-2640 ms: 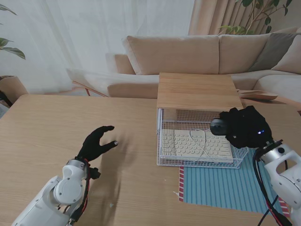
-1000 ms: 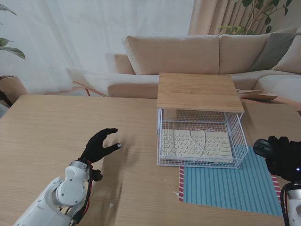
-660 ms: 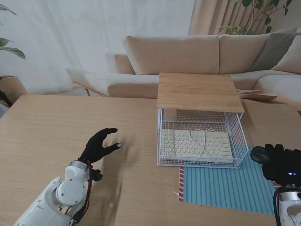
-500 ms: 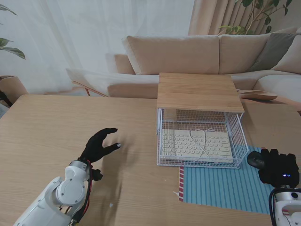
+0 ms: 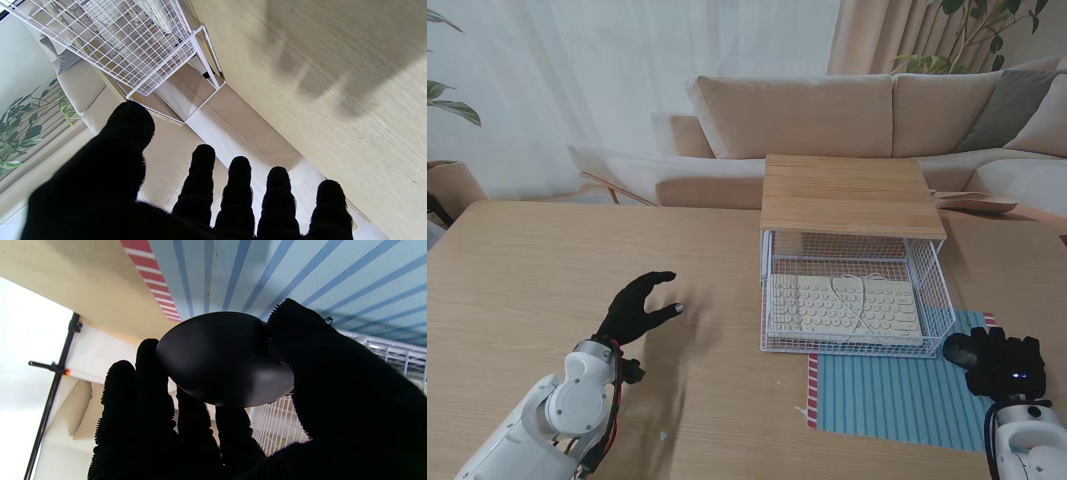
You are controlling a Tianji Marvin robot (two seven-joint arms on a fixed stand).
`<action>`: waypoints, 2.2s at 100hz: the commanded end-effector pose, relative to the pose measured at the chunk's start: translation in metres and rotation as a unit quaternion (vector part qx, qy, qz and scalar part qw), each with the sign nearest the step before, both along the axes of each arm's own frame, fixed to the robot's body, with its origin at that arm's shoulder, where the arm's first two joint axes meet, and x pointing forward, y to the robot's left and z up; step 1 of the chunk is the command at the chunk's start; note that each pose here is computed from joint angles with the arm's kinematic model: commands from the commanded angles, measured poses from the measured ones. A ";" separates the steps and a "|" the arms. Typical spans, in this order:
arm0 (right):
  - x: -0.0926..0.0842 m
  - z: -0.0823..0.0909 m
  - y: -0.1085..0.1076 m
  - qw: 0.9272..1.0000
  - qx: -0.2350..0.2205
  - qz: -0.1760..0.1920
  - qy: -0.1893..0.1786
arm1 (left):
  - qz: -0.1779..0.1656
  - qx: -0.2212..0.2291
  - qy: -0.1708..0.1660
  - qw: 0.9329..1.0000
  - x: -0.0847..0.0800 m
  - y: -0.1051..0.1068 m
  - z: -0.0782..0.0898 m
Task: Unroll the mouse pad and set up the keyboard and mouse from the tabletop organizer
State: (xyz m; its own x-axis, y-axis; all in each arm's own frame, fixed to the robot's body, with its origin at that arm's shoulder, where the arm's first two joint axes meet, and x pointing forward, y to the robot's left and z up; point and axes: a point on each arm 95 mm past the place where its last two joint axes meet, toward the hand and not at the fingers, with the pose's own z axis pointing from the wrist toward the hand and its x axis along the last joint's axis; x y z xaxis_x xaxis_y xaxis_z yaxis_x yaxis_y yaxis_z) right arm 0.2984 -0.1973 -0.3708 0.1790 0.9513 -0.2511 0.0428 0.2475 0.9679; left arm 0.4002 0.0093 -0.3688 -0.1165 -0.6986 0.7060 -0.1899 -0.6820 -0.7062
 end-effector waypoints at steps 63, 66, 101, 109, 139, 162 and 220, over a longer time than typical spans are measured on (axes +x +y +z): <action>-0.002 -0.009 0.004 0.995 0.001 -0.034 0.095 | -0.005 -0.002 0.002 1.000 -0.003 -0.003 0.003; -0.002 -0.009 0.005 0.995 0.002 -0.035 0.098 | -0.005 -0.002 0.002 1.000 -0.003 -0.003 0.003; -0.005 -0.006 0.009 0.991 0.004 -0.043 0.124 | -0.005 -0.002 0.003 1.000 -0.004 -0.003 0.003; -0.006 -0.004 0.009 0.992 -0.001 -0.041 0.121 | -0.005 -0.002 0.003 1.000 -0.004 -0.003 0.003; -0.009 0.005 0.011 0.994 -0.006 -0.031 0.106 | -0.006 -0.003 0.003 1.000 -0.004 -0.004 0.003; -0.012 0.040 0.014 0.998 -0.009 0.007 0.069 | -0.006 -0.004 0.005 1.000 -0.004 -0.004 0.003; 0.001 0.155 0.070 0.976 -0.005 0.215 -0.031 | -0.030 0.017 -0.031 0.999 -0.012 -0.018 0.022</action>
State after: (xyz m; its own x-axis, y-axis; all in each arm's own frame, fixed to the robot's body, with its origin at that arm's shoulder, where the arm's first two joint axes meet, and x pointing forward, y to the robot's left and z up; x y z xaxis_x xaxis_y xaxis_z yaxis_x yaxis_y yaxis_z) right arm 0.2927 -0.1428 -0.2326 -0.1877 0.9482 -0.2564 -0.0977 0.2417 0.9654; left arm 0.3902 0.0000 -0.3504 -0.1887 -0.7204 0.6674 -0.1679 -0.6459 -0.7447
